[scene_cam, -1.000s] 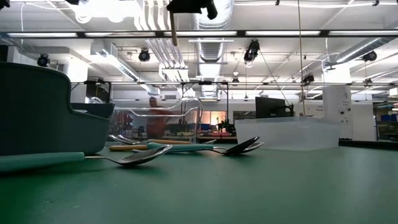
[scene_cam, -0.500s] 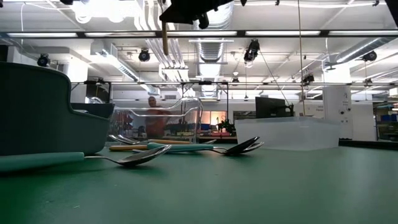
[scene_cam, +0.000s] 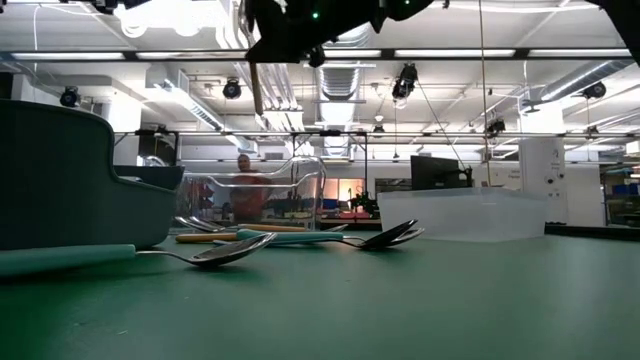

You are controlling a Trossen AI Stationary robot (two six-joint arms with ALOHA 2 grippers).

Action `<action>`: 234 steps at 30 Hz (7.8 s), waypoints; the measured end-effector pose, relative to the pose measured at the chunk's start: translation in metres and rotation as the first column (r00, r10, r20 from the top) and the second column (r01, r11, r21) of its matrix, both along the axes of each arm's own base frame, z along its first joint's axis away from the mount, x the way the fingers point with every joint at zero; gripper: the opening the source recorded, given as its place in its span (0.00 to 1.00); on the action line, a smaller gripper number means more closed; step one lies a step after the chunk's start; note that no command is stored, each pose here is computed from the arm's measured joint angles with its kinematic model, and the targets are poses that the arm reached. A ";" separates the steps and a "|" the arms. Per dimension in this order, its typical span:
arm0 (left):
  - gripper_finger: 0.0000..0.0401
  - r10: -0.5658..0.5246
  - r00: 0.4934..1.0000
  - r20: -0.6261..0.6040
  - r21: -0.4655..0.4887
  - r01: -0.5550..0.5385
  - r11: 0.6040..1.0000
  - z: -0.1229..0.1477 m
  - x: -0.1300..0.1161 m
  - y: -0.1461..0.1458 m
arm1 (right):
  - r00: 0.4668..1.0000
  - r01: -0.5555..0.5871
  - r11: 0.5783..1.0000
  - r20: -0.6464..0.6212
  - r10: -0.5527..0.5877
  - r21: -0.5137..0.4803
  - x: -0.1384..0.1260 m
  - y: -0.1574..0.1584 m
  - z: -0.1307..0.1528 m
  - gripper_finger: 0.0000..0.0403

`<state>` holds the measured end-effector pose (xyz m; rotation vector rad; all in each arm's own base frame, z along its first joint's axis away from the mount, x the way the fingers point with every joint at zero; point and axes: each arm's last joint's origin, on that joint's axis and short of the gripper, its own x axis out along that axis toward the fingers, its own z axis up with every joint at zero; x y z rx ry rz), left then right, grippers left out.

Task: Sort silverware by color (type)
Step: Put the orange spoon into the transparent bin

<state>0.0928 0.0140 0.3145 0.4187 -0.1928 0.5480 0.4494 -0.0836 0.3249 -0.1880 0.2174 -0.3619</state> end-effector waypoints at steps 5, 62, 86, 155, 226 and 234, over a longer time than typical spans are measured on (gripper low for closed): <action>0.40 0.000 0.999 -0.046 0.002 0.000 1.000 -0.004 0.010 0.000 | 1.000 -0.002 1.000 -0.020 0.002 -0.012 0.006 -0.001 -0.010 0.08; 0.27 0.092 0.979 -0.181 -0.063 -0.105 0.992 -0.053 0.109 0.070 | 0.918 0.282 0.947 -0.244 -0.313 -0.154 0.014 0.007 -0.059 0.08; 0.00 0.113 0.983 -0.142 -0.087 -0.126 0.988 -0.046 0.105 0.069 | 0.925 0.339 0.941 -0.174 -0.337 -0.016 0.015 0.008 -0.057 0.26; 0.00 0.343 0.939 -0.033 -0.747 -0.251 0.616 -0.073 0.089 0.023 | 0.999 -0.041 0.992 -0.004 0.041 -0.116 -0.091 0.083 -0.051 0.18; 0.35 0.384 0.922 0.050 -0.711 -0.238 0.662 -0.067 0.089 -0.009 | 0.966 -0.088 0.995 -0.240 0.098 0.052 0.019 -0.001 -0.093 0.09; 0.42 0.381 0.922 0.072 -0.693 -0.229 0.684 -0.057 0.080 -0.008 | 0.958 -0.103 0.993 -0.261 0.116 0.066 0.018 0.000 -0.096 0.09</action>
